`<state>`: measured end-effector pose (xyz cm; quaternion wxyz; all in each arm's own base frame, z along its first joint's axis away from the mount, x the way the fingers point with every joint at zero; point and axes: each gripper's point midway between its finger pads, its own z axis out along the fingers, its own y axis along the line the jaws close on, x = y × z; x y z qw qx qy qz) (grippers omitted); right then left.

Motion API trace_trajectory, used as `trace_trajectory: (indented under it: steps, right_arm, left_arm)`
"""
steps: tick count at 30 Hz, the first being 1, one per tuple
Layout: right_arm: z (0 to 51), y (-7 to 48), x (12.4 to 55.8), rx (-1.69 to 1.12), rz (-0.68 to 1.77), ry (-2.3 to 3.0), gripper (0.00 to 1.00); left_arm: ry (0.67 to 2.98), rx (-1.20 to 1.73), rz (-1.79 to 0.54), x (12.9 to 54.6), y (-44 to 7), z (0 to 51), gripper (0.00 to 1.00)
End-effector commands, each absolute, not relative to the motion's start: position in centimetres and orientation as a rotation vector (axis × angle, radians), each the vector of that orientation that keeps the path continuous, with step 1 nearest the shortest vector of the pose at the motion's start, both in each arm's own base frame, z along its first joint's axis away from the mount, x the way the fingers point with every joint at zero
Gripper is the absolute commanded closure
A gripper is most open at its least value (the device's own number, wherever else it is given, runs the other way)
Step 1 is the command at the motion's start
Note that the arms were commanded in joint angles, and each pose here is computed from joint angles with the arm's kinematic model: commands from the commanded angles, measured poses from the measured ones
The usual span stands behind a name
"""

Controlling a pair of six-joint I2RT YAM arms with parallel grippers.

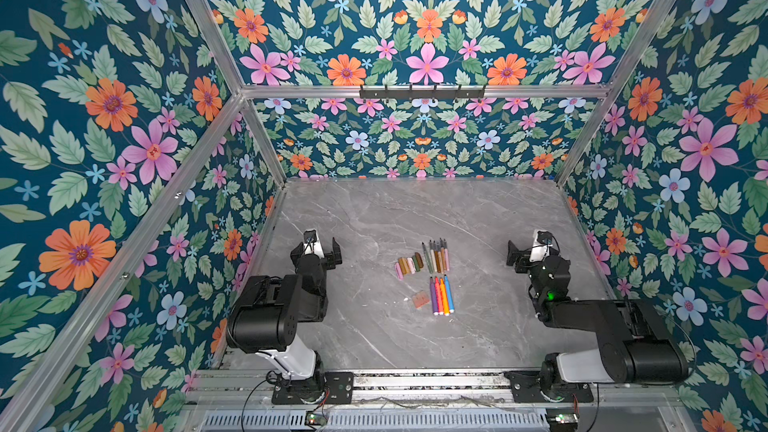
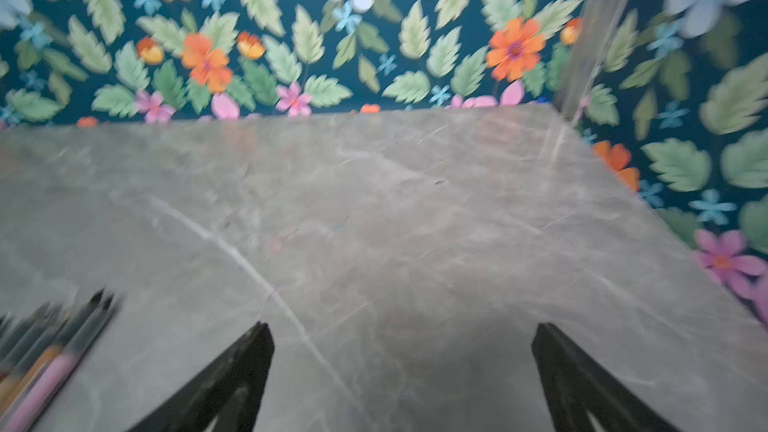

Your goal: Open the pen caps

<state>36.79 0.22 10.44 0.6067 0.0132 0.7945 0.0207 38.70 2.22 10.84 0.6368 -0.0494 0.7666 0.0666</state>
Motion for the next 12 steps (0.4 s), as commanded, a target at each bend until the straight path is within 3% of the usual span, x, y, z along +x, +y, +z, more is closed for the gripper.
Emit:
trace_trajectory:
  steps: [1, 12]
  right_arm:
    - [9.99, 1.10, 37.25, -0.030, 0.115, 1.896, 0.01]
    - [9.94, 0.79, 37.24, -0.020, 0.120, 1.894, 0.01]
  left_arm:
    - [1.727, -0.112, 0.145, 38.82, 2.15, 11.44, 0.00]
    - [1.727, -0.112, 0.144, 38.82, 2.13, 11.46, 0.00]
